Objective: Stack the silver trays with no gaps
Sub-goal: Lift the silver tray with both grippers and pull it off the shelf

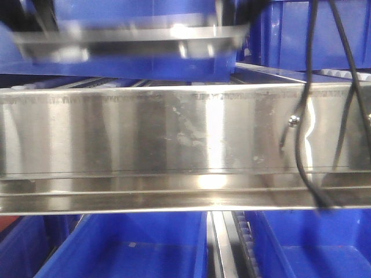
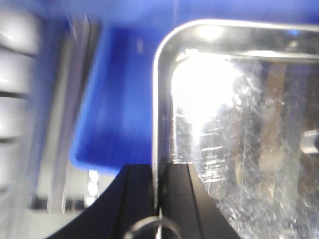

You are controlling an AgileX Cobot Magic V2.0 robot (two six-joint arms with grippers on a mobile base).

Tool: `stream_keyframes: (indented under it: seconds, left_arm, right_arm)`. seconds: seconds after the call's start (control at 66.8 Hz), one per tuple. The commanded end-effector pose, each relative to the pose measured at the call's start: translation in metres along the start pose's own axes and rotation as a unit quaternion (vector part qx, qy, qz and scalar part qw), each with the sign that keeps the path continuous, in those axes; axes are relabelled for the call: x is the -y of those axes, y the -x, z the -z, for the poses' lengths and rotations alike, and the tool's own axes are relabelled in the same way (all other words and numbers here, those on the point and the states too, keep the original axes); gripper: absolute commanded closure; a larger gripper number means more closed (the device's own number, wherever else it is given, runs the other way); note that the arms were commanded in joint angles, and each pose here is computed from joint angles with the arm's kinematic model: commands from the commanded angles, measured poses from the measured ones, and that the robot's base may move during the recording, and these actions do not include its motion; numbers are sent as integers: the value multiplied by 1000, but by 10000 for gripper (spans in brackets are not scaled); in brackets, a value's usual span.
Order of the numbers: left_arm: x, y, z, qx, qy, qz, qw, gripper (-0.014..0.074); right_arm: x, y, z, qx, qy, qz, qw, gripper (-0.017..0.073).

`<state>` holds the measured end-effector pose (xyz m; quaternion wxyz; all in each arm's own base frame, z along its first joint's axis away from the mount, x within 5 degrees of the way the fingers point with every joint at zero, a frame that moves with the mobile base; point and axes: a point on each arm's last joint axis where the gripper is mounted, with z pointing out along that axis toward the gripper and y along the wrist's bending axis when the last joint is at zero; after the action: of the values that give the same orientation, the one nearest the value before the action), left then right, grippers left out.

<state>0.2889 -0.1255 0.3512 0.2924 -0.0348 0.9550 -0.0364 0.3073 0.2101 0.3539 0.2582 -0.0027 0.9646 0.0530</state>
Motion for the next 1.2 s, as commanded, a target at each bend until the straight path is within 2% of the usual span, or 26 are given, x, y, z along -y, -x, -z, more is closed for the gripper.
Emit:
stream_keyframes:
  seconds: [0.0, 0.09, 0.165, 0.27, 0.374, 0.479, 0.599, 0.734, 0.794, 0.944, 1.183]
  left_arm:
    - [8, -5, 35, 35, -31, 8, 999, 610]
    - [7, -13, 56, 52, -27, 13, 998, 610]
    - [7, -21, 72, 67, -32, 18, 997, 610]
    - [9, -35, 92, 87, -41, 18, 995, 610]
    - [15, -50, 103, 99, -43, 25, 994, 610]
    - [28, -60, 110, 110, -58, 11, 992, 610]
    - [39, -66, 112, 114, -72, 4, 991, 610]
    - [49, -66, 103, 109, -71, -4, 991, 610]
    - [54, -64, 100, 112, -80, -9, 990, 610]
    - [67, -55, 100, 119, -87, -26, 989, 610]
    - [64, -59, 99, 97, -66, -24, 993, 610]
  right_arm:
    - [-12, -5, 29, 42, 38, 7, 998, 585]
    - [-21, -14, 48, 55, 60, 15, 997, 585]
    - [-23, -19, 61, 73, 56, 21, 996, 585]
    - [-20, -30, 80, 92, 37, 24, 995, 580]
    - [-15, -43, 97, 103, 56, 26, 993, 577]
    - [-6, -55, 105, 115, 53, 24, 992, 577]
    - [11, -68, 107, 114, 49, 15, 992, 577]
    - [27, -80, 113, 124, 60, 17, 990, 577]
    - [32, -83, 112, 126, 53, 17, 990, 577]
    - [33, -89, 105, 118, 49, 12, 992, 577]
    - [33, -88, 105, 125, 51, -3, 991, 577]
